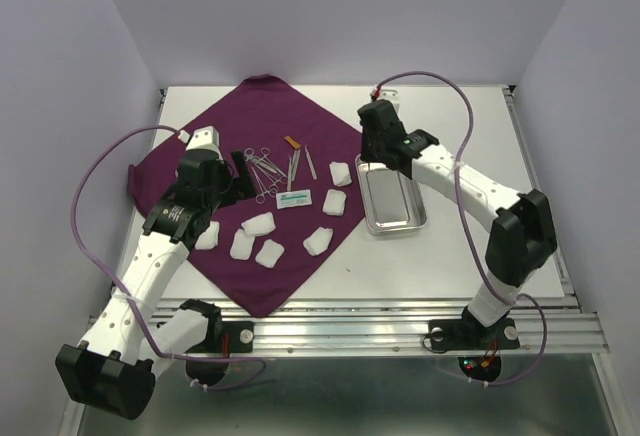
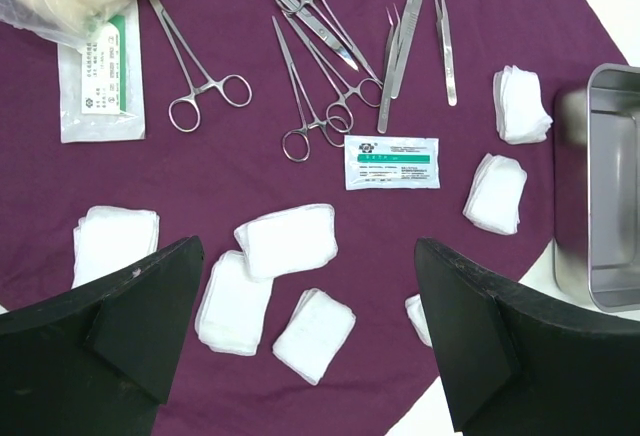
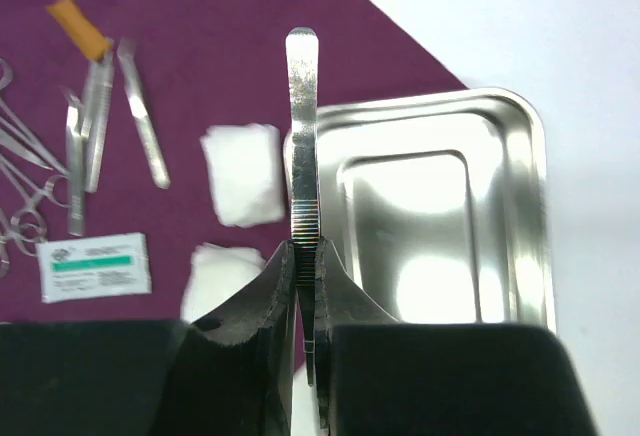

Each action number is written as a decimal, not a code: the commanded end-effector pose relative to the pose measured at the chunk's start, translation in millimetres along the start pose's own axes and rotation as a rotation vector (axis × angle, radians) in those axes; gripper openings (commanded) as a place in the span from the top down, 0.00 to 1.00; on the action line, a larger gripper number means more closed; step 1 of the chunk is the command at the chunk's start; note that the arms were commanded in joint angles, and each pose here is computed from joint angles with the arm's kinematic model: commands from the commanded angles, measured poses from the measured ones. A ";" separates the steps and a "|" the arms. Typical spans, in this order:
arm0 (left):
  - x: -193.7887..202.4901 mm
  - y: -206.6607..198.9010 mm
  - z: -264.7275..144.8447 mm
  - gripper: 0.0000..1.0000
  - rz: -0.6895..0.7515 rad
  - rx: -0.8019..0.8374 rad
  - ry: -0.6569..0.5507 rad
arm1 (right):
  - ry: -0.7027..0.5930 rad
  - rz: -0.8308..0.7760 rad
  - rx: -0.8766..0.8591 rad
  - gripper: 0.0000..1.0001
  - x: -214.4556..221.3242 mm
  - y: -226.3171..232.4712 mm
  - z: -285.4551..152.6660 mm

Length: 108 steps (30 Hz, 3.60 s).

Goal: Prepare the surgical pack
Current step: Pick up the medical item from the surgical kit, then place the medical item in the container, then pick up the medical item from the surgical kit.

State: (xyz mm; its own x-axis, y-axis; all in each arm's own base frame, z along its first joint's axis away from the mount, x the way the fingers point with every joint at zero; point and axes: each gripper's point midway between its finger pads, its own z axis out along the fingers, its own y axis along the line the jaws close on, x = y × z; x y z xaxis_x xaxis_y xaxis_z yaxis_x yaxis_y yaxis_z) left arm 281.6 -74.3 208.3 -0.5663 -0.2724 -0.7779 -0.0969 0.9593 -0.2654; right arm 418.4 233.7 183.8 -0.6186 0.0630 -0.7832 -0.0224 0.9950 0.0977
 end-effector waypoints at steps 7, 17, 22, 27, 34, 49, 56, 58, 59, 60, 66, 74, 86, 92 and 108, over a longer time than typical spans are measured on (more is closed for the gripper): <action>-11.2 -6.3 -5.4 0.01 -0.018 0.039 -0.046 | 0.040 0.007 0.023 0.99 52.4 -53.4 -24.7; -6.2 -9.8 -6.8 0.01 -0.040 0.064 -0.036 | 0.157 0.005 -0.071 0.99 110.1 -47.0 -14.3; -3.8 -8.0 -10.3 0.01 -0.047 0.062 -0.034 | 0.169 0.003 -0.085 0.99 118.3 -43.4 -5.0; -2.6 -4.6 -15.5 0.01 -0.053 0.053 -0.040 | 0.186 0.005 -0.089 0.98 125.2 -39.7 4.5; -1.3 -1.9 -16.0 0.01 -0.047 0.038 -0.031 | 0.179 -0.005 -0.045 0.52 120.1 -41.2 7.5; -4.2 11.7 -14.0 0.01 -0.035 -0.060 -0.005 | 0.043 -0.052 -0.082 0.46 45.5 16.9 -1.6; -8.6 12.1 -17.9 0.01 -0.038 -0.063 -0.016 | 0.062 -0.107 -0.105 0.45 34.6 73.5 45.8; -9.1 11.2 -18.3 0.01 -0.038 -0.060 -0.011 | 0.049 -0.107 -0.111 0.45 22.5 89.8 53.1; -9.3 11.2 -18.6 0.01 -0.038 -0.060 -0.011 | 0.076 -0.121 -0.097 0.45 34.4 92.0 68.7; -9.8 11.0 -19.2 0.01 -0.038 -0.060 -0.011 | 0.077 -0.121 -0.097 0.45 34.6 95.2 74.3; -7.7 15.0 -19.0 0.01 -0.033 -0.078 -0.006 | 0.089 -0.128 -0.108 0.45 38.1 117.1 108.9; -4.9 16.5 -18.3 0.01 -0.038 -0.081 -0.003 | 0.116 -0.140 -0.101 0.46 59.7 128.5 147.1; -5.2 15.4 -16.4 0.01 -0.045 -0.074 -0.009 | 0.068 -0.120 -0.109 0.89 37.3 131.0 134.7; -4.8 15.0 -16.1 0.01 -0.048 -0.071 -0.008 | -0.016 -0.092 -0.122 0.94 0.1 126.8 101.0; -0.5 1.4 -7.4 0.01 -0.023 -0.004 0.031 | -0.126 0.010 -0.149 0.94 -31.5 58.0 -19.5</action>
State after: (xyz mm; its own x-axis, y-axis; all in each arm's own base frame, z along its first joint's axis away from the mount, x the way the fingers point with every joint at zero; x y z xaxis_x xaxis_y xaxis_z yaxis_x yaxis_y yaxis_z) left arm 268.7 -69.3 198.9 -0.6213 -0.2943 -0.7262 -0.1448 0.9539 -0.2627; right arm 434.0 312.8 205.2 -0.5626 0.0383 -0.8258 -0.1688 0.9726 0.1602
